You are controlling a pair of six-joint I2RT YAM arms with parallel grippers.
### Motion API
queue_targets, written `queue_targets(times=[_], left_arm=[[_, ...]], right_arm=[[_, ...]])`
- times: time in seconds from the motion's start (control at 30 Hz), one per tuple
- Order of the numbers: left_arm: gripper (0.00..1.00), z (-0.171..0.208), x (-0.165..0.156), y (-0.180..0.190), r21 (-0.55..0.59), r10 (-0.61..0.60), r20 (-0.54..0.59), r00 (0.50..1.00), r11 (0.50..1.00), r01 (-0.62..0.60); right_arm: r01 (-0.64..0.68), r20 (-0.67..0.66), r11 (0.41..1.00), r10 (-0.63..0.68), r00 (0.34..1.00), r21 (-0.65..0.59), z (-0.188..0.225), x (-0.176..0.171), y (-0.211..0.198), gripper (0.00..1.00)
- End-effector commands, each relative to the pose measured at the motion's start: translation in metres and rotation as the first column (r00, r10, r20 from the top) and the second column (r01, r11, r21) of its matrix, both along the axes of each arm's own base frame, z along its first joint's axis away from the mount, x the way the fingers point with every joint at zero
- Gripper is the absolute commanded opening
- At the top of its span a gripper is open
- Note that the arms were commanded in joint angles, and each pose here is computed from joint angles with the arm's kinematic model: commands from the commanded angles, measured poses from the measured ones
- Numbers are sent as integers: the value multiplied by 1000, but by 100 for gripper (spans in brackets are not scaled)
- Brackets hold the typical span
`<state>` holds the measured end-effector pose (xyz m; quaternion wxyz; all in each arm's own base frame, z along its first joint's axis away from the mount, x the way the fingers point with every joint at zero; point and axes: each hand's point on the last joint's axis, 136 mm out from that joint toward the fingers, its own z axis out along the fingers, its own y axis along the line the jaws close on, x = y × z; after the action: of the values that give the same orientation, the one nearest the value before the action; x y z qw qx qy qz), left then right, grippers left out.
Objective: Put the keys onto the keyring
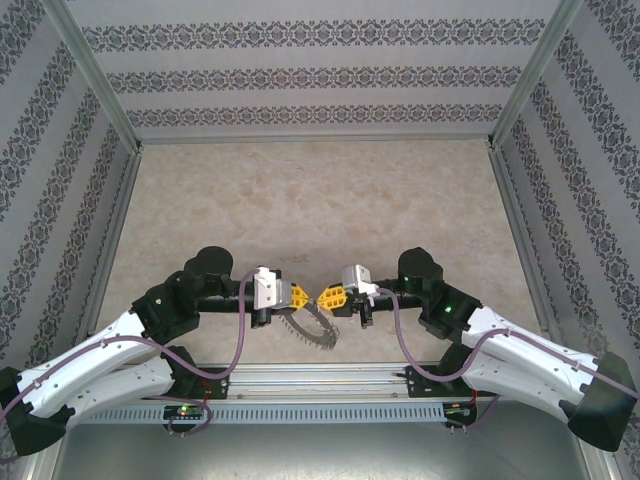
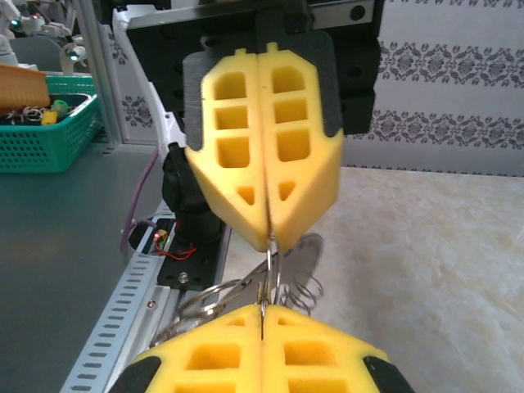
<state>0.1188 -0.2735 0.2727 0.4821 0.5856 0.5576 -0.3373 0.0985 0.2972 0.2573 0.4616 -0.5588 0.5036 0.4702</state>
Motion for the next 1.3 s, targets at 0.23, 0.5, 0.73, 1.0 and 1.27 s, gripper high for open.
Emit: queue_targets(times=[0.23, 0.5, 0.73, 1.0, 1.27], left_arm=[[0, 8, 4, -4, -15, 4, 36, 999, 1000, -3], [0, 9, 3, -3, -19, 4, 36, 999, 1000, -3], [0, 10, 3, -2, -22, 5, 36, 999, 1000, -4], [0, 9, 2, -3, -26, 4, 32, 999, 1000, -3], [0, -13, 22, -5, 60, 96, -25, 995, 994, -95]], right_arm=[[-128, 91, 989, 121, 988, 79, 29, -22, 5, 0], [-61, 85, 996, 55, 995, 70, 28, -12, 5, 0], [23, 85, 998, -28, 996, 60, 24, -2, 1, 0], [129, 87, 991, -131, 988, 24, 12, 5, -16, 0], [316, 57, 949, -316, 947, 1, 0, 36, -32, 0]])
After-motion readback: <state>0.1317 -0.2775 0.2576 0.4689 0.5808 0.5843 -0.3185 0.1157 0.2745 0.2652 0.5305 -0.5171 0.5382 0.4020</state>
